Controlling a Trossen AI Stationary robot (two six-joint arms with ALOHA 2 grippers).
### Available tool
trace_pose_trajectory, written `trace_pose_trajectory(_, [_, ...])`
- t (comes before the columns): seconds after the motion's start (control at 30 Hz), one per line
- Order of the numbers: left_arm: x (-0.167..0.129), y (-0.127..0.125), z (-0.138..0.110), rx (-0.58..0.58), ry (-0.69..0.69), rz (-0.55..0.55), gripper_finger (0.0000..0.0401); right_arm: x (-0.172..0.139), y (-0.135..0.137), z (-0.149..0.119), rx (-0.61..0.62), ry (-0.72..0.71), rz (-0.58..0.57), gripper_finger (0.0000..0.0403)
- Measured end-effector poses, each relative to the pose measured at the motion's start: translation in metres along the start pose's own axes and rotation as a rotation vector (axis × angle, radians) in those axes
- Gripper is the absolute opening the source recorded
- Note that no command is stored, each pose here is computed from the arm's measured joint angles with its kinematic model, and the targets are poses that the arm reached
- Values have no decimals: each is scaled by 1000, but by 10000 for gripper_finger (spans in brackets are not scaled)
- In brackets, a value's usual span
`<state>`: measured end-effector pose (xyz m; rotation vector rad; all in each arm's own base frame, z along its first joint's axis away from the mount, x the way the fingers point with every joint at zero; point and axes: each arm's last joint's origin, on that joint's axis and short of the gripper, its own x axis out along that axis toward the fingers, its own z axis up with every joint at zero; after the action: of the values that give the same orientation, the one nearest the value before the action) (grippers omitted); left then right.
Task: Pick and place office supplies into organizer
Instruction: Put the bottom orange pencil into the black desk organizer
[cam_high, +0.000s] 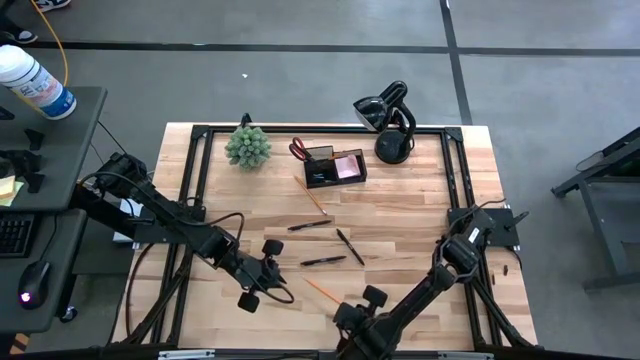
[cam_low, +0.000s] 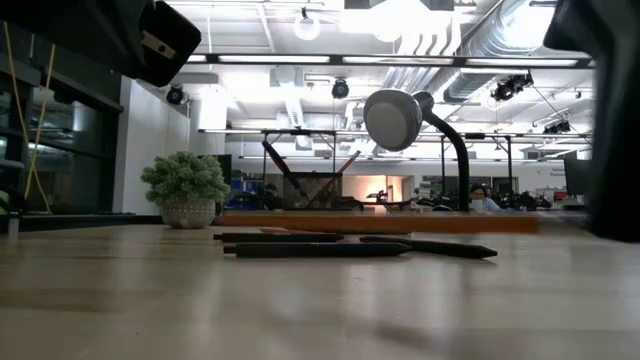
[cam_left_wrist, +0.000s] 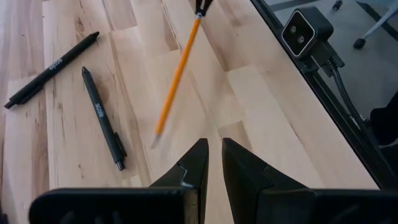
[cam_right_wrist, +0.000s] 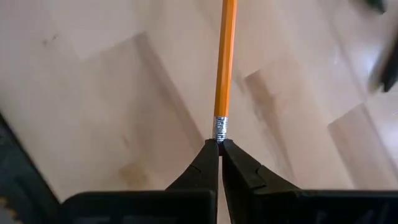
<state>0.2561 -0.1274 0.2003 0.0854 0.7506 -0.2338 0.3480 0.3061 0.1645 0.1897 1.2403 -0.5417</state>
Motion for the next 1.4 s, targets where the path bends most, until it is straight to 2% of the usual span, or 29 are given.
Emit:
trace_pose_trajectory(0.27, [-15, 2, 6, -38, -53, 2, 35, -2, -11, 3, 30, -73, -112, 0])
trace_pose_trajectory(0.47, [-45, 7, 17, -60, -164, 59, 35, 2, -20, 15, 38, -155, -192, 0])
trace_pose_trajectory(0.73, [-85, 16, 27, -109, -319, 159, 35, 7, -32, 39, -19, -291, -279, 0])
trace_pose_trajectory(0.97, [-120, 23, 30, -165, -443, 184, 35, 0, -49, 77, -19, -454, -321, 0])
trace_pose_trajectory(1.17, [-161, 31, 29, -177, -586, 194, 35, -20, -69, 120, 46, -651, -341, 0])
trace_pose_trajectory(1.3, [-193, 39, 25, -207, -713, 259, 35, -43, -87, 144, 99, -781, -382, 0])
trace_pose_trajectory(1.4, [-212, 45, 21, -183, -772, 363, 35, -64, -98, 159, 164, -872, -386, 0])
